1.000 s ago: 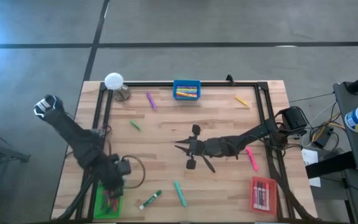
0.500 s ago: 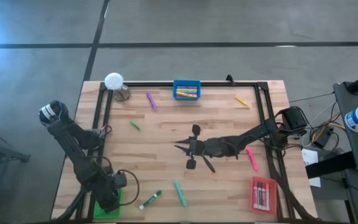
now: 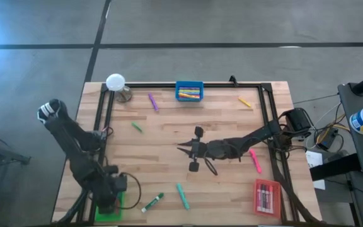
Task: Pick & Place Markers
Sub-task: Put the violet highlighter into the blue bin
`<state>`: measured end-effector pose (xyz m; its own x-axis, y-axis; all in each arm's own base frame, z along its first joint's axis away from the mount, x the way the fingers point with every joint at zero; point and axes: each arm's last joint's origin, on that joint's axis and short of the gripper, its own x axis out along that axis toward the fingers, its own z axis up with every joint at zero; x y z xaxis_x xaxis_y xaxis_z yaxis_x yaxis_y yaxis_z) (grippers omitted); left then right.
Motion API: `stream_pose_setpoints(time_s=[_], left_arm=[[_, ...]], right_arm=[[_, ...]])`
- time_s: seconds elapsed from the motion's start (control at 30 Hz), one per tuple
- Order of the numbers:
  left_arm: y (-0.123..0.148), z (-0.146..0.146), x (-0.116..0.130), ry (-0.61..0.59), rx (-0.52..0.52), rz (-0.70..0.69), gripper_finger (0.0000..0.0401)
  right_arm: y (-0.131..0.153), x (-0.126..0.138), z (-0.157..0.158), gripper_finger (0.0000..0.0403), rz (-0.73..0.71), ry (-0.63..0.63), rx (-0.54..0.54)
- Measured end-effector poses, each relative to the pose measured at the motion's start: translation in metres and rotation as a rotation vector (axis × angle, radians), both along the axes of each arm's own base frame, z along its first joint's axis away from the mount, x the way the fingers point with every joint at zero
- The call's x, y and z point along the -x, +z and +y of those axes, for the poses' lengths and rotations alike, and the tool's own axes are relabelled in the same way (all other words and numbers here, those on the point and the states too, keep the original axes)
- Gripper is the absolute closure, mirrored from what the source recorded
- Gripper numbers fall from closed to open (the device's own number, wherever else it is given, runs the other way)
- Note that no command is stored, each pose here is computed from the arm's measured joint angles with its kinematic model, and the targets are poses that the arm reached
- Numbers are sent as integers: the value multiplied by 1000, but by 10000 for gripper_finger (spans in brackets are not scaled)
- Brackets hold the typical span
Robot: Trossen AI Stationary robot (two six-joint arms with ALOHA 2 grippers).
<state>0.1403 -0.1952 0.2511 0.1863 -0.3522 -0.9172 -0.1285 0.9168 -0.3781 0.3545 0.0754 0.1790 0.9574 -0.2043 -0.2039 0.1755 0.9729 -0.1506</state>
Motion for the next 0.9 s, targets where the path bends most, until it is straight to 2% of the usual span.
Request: stream_pose_setpoints(time_s=[0.13, 0.27, 0.4, 0.47, 0.6, 0.9], left_arm=[[8, 26, -9, -42, -108, -214, 344], [1, 55, -23, -98, -174, -377, 389], [-15, 87, -35, -110, -280, -479, 396], [-24, 106, -40, -37, -362, -512, 397], [-42, 143, -48, 186, -468, -556, 400], [-82, 201, -49, 549, -498, -677, 401]], right_arm=[[0, 0, 0, 344, -6, 0, -23], [1, -1, -1, 344, -21, -9, -28], [1, -1, -2, 344, -20, -9, -16], [2, -1, -3, 344, -22, -10, -11], [2, -2, -5, 344, -22, -16, -4], [0, -1, -5, 344, 0, -17, -1]])
